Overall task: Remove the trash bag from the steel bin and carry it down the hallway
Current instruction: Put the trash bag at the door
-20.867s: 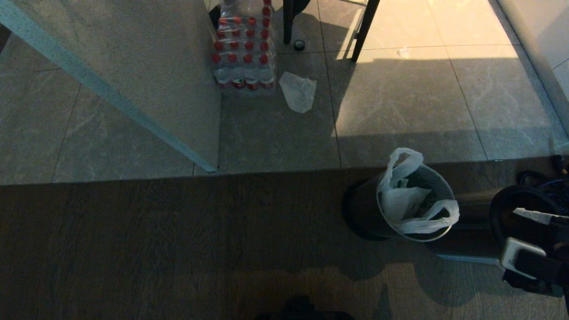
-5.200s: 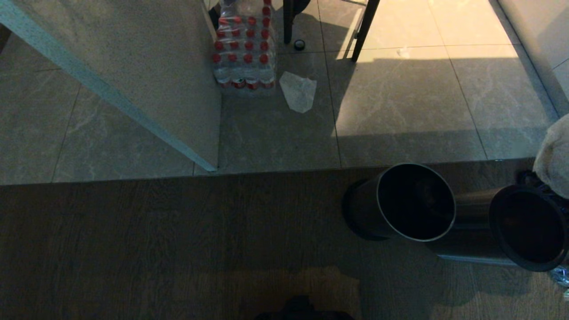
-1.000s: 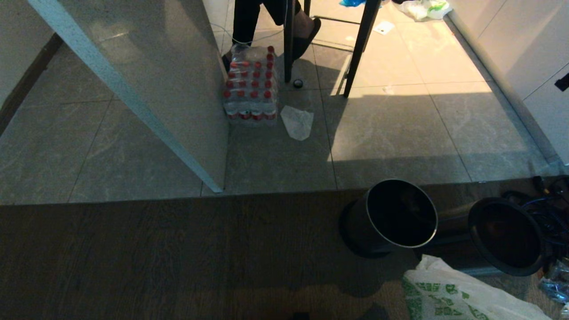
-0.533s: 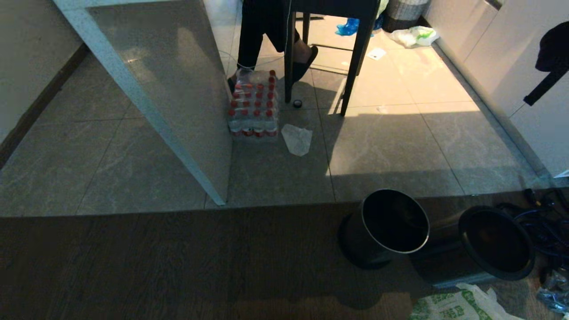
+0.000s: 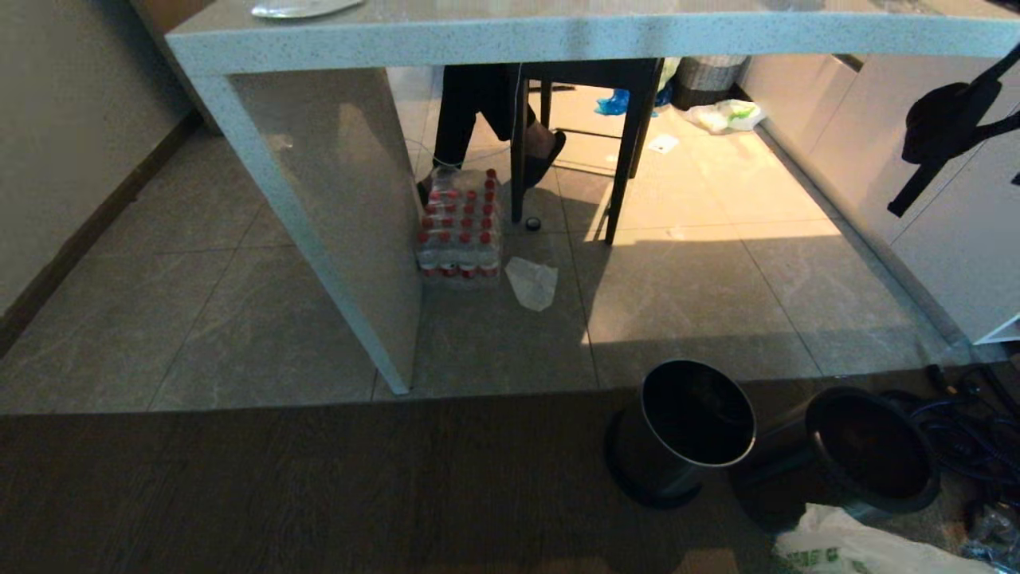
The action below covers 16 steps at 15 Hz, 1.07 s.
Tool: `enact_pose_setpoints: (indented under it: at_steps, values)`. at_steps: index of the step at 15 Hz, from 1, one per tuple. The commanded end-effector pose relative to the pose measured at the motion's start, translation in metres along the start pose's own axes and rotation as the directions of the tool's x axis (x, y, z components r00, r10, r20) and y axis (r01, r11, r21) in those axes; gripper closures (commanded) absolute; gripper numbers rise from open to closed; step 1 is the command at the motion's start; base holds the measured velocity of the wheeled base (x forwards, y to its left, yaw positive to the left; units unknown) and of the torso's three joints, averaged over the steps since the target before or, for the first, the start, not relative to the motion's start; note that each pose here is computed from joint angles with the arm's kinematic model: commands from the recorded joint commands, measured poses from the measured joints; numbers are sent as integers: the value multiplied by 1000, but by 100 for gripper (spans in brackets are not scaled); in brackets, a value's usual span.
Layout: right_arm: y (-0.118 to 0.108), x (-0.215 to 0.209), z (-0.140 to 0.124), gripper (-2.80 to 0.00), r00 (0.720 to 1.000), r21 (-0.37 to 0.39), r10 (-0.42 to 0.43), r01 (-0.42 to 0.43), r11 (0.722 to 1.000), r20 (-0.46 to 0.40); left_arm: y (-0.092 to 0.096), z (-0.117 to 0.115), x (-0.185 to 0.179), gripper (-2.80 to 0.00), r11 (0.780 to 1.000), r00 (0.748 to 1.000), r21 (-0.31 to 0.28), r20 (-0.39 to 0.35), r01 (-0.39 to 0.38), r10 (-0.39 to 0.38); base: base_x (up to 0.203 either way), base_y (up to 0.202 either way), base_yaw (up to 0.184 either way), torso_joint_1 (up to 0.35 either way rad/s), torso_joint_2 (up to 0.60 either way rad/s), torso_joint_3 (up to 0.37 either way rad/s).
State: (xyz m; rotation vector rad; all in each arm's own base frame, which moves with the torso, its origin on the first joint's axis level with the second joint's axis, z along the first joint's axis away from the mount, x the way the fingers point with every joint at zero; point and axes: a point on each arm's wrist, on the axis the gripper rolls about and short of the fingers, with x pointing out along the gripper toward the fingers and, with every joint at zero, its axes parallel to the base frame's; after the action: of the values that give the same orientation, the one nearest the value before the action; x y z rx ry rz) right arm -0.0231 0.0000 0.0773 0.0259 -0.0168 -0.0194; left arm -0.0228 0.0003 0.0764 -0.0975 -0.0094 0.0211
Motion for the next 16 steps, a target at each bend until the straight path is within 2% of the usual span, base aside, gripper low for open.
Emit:
enact_pose_setpoints:
  at_steps: [1,16]
  values:
    - [0,0,0,0,1000,0,0,0,1000,2,0,0,0,0,1000,1000,-1,-1,-2,2,0,0,0,2,2,204]
    - [0,0,0,0,1000,0,0,0,1000,1,0,0,0,0,1000,1000,-2,-1,0,0,0,0,0,3,3,201]
